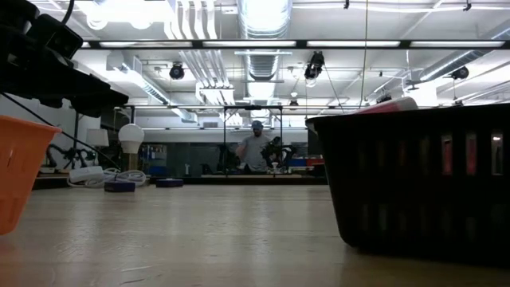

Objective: Pick & Place Office items
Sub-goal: Put the white charger adapter into the black bin

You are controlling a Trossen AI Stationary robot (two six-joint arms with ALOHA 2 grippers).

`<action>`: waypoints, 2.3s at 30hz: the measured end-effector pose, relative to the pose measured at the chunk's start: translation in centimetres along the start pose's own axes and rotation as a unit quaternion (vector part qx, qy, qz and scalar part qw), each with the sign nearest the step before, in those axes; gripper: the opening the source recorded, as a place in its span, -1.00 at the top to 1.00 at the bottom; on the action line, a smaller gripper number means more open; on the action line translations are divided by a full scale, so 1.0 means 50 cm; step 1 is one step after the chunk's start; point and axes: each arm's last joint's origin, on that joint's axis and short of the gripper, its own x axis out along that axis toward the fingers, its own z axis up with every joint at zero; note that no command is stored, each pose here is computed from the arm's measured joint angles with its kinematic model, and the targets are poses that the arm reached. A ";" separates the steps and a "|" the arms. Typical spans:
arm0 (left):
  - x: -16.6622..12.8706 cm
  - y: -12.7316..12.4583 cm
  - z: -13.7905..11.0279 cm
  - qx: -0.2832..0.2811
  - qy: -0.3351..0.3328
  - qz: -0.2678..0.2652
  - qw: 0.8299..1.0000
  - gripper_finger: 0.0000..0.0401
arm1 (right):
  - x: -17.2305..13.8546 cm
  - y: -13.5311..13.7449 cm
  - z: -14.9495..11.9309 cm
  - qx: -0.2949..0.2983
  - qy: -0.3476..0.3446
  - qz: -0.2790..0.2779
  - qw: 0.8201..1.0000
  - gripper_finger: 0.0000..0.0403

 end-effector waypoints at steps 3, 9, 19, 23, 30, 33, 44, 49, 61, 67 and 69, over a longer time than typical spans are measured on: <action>0.000 0.000 0.000 0.000 0.000 0.000 1.000 -0.26 | 0.000 -0.004 0.001 -0.009 -0.002 -0.007 1.000 -0.12; 0.000 0.000 0.000 0.000 0.000 0.000 1.000 -0.26 | 0.001 -0.010 0.005 -0.027 -0.027 -0.011 0.999 -0.12; 0.000 0.000 0.000 0.000 0.000 0.000 1.000 -0.26 | -0.007 0.003 0.010 -0.015 -0.015 -0.005 1.000 -0.12; 0.000 0.000 0.000 0.000 0.000 0.000 1.000 -0.26 | -0.006 0.002 0.007 -0.009 0.019 -0.018 1.000 -0.12; 0.000 0.000 0.000 0.000 0.000 0.000 1.000 -0.26 | -0.007 -0.003 0.010 -0.010 0.015 -0.026 0.999 -0.12; 0.000 0.000 0.000 0.000 0.000 0.000 1.000 -0.26 | -0.006 -0.006 0.011 -0.001 0.012 -0.033 0.999 -0.12; 0.000 0.000 0.000 0.000 0.000 0.000 1.000 -0.26 | -0.007 -0.009 0.014 0.021 -0.006 -0.035 0.999 -0.42; 0.000 0.000 0.000 0.000 0.000 0.000 1.000 -0.26 | -0.007 -0.009 0.015 0.000 -0.011 -0.032 0.999 -0.59; 0.000 0.000 0.000 0.000 0.000 0.000 1.000 -0.26 | 0.008 -0.017 0.019 -0.050 -0.043 -0.033 0.997 -0.62; 0.000 0.000 0.000 0.000 0.000 0.000 1.000 -0.26 | 0.017 -0.019 0.024 -0.049 -0.048 -0.038 0.997 -0.62; 0.000 0.000 0.000 0.000 0.000 0.000 1.000 -0.26 | 0.020 -0.017 0.026 -0.046 -0.048 -0.039 0.997 -0.62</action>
